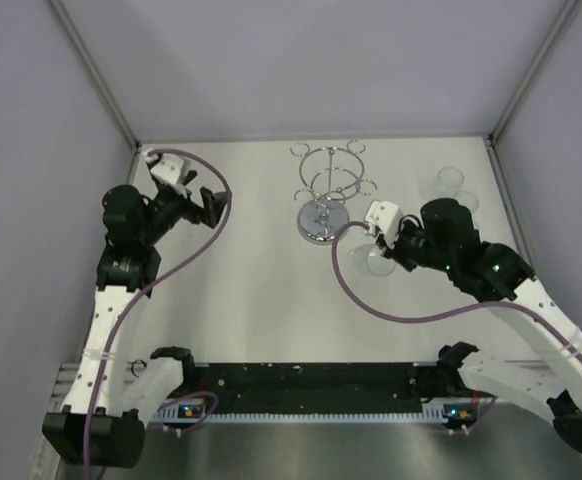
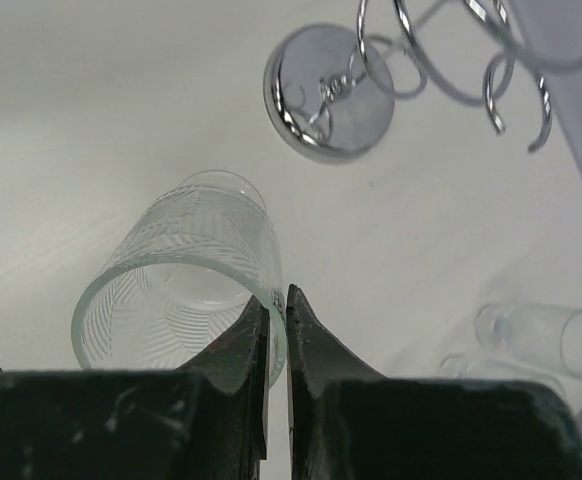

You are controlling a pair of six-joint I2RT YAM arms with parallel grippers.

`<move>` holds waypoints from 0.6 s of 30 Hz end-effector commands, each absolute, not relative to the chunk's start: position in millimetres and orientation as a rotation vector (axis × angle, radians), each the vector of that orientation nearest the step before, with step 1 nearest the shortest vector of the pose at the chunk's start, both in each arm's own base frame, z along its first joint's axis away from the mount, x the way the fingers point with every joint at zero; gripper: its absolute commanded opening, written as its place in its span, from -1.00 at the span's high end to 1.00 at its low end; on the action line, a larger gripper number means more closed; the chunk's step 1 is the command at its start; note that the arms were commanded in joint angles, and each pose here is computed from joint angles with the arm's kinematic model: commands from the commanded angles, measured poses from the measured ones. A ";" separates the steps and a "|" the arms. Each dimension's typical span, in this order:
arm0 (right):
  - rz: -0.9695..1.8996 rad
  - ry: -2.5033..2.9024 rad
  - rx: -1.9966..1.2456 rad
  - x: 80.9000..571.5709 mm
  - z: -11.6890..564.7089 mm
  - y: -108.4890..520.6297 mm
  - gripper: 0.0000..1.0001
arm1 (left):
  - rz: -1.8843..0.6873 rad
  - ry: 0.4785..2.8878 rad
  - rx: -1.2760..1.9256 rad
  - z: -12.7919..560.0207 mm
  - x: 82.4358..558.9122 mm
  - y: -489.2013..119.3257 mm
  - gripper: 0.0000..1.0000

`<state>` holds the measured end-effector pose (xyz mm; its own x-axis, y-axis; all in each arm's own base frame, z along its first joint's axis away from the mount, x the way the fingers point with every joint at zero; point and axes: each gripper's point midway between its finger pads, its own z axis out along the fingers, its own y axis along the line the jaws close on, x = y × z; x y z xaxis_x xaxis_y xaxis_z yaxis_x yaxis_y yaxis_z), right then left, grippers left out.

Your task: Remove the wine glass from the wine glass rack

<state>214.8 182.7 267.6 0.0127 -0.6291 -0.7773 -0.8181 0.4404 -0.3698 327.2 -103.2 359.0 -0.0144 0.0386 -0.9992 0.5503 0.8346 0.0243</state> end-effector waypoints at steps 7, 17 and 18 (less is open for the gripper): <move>0.142 2.090 -1.167 206.4 206.4 106.3 1.00 | -0.226 1.469 0.544 387.4 345.3 -87.0 -0.96; -0.006 2.350 -0.992 236.2 168.0 45.7 1.00 | -0.231 1.562 0.442 355.0 359.4 -78.1 -0.95; -0.020 2.371 -0.965 239.5 166.0 39.5 1.00 | -0.247 1.621 0.429 330.7 358.0 -77.7 -0.95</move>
